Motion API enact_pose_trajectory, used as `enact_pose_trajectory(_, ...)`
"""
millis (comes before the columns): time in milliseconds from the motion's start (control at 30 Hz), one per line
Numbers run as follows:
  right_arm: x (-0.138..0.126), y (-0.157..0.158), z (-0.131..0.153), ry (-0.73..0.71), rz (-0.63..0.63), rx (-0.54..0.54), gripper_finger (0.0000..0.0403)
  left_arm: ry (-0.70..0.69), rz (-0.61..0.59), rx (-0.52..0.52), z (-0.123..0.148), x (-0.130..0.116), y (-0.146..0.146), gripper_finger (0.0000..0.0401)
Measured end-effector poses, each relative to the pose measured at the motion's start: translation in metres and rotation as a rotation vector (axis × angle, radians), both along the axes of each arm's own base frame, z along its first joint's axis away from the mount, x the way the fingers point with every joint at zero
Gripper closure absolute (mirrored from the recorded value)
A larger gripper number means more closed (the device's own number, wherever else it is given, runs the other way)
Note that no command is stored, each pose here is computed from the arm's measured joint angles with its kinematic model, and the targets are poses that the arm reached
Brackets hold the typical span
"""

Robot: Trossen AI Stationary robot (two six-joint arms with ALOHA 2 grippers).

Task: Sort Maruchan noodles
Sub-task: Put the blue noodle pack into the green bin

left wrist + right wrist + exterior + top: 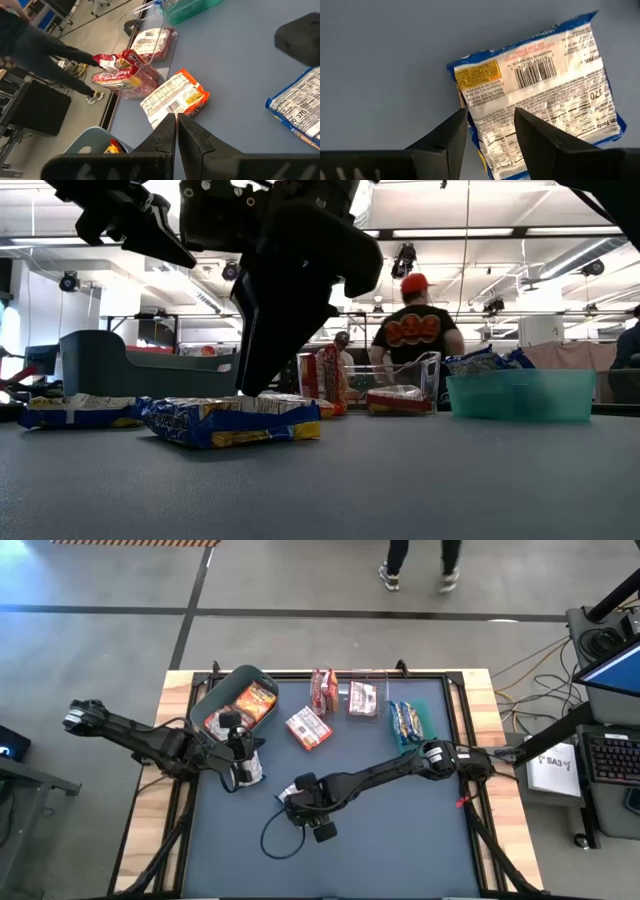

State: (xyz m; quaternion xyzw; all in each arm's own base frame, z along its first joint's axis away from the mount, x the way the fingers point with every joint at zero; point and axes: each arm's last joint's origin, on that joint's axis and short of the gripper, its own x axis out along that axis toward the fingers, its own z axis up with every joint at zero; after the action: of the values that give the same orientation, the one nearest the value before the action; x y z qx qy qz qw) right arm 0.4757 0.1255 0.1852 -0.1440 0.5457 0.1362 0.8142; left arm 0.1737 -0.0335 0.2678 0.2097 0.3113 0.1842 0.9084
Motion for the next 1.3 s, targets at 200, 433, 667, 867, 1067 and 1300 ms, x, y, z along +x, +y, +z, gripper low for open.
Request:
enact_pose_trajectory(200,-0.001,-0.002,-0.009,0.044,0.017,0.029,0.0260,0.001,-0.001,0.001,0.000,0.000,0.000,0.0401)
enact_pose_trajectory(433,0.008,-0.015,-0.021,0.053,0.044,0.117,0.0280,-0.007,-0.002,0.000,0.001,0.001,0.000,0.0401)
enact_pose_trajectory(667,0.011,-0.028,-0.027,0.049,0.046,0.097,0.0323,-0.011,-0.003,-0.001,0.001,0.001,0.000,0.0401)
enact_pose_trajectory(867,0.010,-0.034,-0.017,0.033,-0.008,-0.057,0.0381,-0.011,-0.003,-0.001,0.001,0.001,0.000,0.0401)
enact_pose_trajectory(1067,0.003,-0.039,0.005,0.021,-0.041,-0.081,0.0394,-0.012,-0.003,-0.001,0.001,0.001,0.000,0.0401)
enact_pose_trajectory(1300,-0.014,-0.039,0.023,0.031,-0.112,-0.022,0.0394,-0.030,-0.002,-0.010,0.002,0.002,-0.001,0.0401)
